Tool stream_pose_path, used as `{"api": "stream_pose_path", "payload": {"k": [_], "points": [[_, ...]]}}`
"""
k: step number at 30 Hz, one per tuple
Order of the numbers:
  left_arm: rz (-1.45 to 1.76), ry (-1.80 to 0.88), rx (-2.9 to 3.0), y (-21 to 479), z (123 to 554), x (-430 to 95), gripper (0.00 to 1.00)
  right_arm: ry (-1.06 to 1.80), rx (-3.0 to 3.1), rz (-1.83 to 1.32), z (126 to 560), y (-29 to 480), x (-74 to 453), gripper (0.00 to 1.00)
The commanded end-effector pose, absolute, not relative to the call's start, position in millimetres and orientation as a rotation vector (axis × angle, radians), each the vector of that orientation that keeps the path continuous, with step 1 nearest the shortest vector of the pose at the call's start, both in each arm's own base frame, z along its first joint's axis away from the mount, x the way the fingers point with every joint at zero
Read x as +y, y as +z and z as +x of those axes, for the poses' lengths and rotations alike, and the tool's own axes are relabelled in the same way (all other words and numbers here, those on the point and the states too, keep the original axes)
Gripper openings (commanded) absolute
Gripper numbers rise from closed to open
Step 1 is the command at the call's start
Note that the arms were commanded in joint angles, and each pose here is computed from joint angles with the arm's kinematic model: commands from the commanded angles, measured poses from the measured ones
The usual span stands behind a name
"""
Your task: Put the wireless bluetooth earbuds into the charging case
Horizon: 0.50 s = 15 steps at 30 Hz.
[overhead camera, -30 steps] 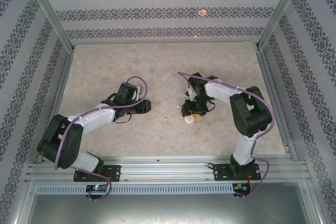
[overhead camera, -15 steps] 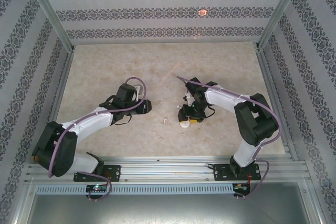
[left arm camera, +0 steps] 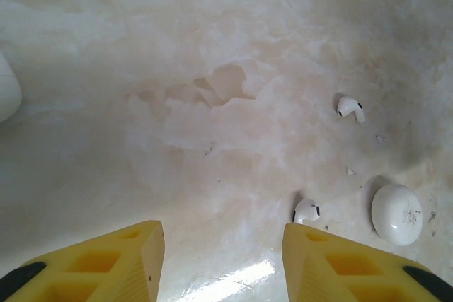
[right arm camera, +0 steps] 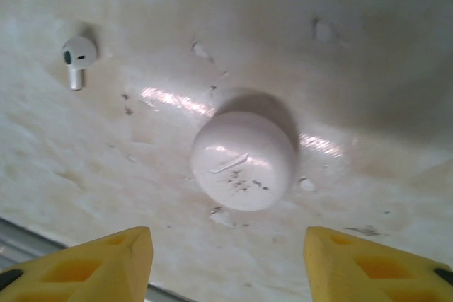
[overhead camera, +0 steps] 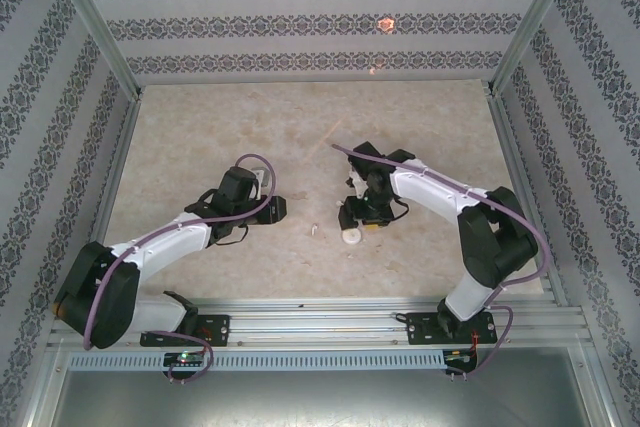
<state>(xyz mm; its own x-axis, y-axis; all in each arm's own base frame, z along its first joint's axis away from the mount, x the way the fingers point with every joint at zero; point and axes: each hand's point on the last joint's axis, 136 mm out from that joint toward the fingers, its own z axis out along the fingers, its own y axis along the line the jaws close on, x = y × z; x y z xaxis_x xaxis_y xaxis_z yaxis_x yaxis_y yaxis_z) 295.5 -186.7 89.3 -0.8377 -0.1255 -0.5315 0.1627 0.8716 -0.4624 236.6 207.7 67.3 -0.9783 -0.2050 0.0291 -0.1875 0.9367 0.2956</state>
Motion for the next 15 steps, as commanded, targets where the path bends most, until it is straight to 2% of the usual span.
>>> {"api": "stream_pose_path", "payload": {"k": [1, 8, 15], "points": [[0.026, -0.68, 2.453, 92.4, 293.2, -189.5, 0.47, -0.229, -3.009, 0.513, 235.6, 55.0, 198.1, 0.6], [0.023, -0.665, 2.45, 92.8, 291.2, -187.2, 0.48, -0.24, -2.927, 0.745, 236.3, 36.7, 214.0, 0.68], [0.017, -0.648, 2.46, 89.1, 289.4, -184.1, 0.48, -0.187, -2.875, 0.84, 237.7, 20.8, 216.5, 0.75]]}}
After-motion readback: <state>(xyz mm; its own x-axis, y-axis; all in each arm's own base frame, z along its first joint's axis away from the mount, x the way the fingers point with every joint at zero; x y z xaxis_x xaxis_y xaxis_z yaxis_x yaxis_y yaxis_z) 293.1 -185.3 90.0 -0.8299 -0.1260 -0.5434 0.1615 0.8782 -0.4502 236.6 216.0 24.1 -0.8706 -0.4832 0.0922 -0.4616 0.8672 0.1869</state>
